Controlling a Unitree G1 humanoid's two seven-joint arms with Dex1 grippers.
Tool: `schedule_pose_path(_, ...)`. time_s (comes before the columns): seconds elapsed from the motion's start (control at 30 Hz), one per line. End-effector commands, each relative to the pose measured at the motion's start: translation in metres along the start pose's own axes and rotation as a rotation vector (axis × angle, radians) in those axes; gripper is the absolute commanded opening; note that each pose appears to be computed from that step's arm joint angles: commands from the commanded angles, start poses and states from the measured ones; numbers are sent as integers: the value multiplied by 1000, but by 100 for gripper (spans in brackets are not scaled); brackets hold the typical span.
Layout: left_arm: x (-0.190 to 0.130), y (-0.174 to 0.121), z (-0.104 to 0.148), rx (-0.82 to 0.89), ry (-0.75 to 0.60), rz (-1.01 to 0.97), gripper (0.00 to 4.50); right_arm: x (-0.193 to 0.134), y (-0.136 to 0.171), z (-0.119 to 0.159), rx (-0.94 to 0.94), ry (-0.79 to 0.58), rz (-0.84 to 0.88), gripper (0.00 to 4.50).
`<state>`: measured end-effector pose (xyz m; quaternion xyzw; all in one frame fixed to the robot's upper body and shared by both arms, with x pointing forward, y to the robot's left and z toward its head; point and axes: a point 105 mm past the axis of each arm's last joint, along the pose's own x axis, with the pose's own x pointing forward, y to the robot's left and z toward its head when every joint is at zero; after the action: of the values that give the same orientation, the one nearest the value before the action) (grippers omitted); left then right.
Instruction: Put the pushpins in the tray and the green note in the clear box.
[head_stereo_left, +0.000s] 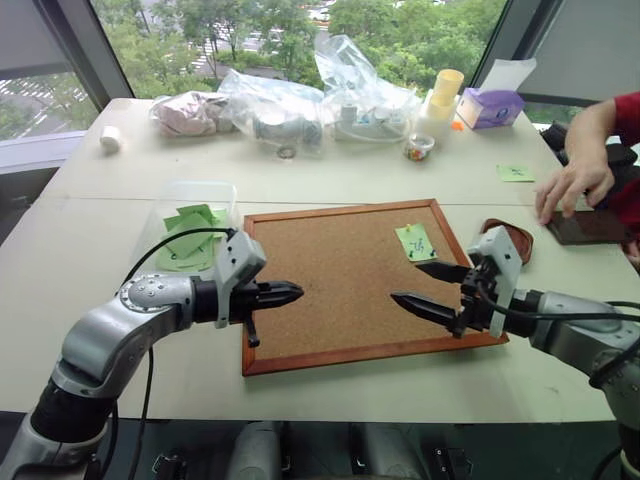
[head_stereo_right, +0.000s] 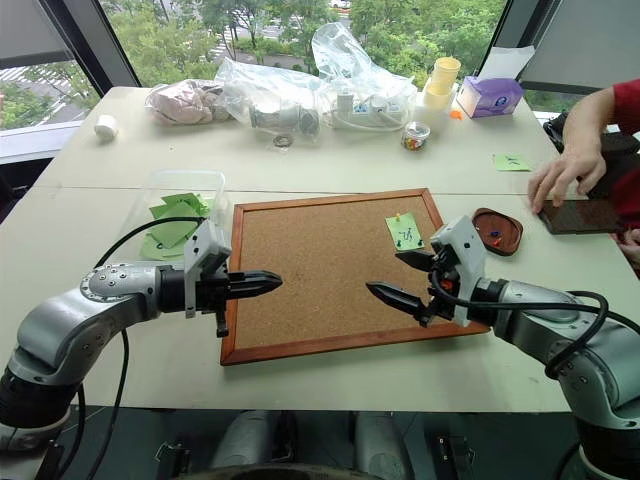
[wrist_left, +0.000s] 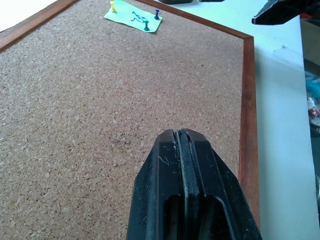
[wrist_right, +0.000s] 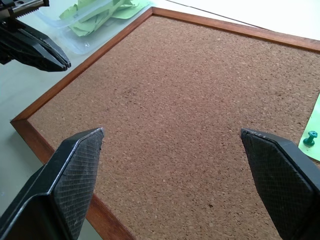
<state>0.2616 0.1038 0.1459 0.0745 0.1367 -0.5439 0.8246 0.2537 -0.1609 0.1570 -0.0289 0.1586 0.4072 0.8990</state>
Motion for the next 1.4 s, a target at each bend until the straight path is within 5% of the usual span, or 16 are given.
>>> schedule_pose_path(0.03, -4, -1, 9, 37, -24, 10, 4, 0, -2, 0, -42, 6, -18, 450)
schedule_pose_path(0.53, -1, -2, 14, 97, -13, -8, 4, 10, -11, 0, -75, -22, -76, 450)
schedule_pose_path(0.8, 35, 15, 23, 211, -16, 42, 4, 23, -30, 16, -74, -97, -170, 450)
schedule_pose_path(1.23, 42, 37, -32, 279, 263, 60, 4, 43, -109, 19, -75, -122, -428, 450)
schedule_pose_path(1.4, 40, 36, -37, 257, 281, 68, 4, 56, -114, 20, -86, -133, -410, 450)
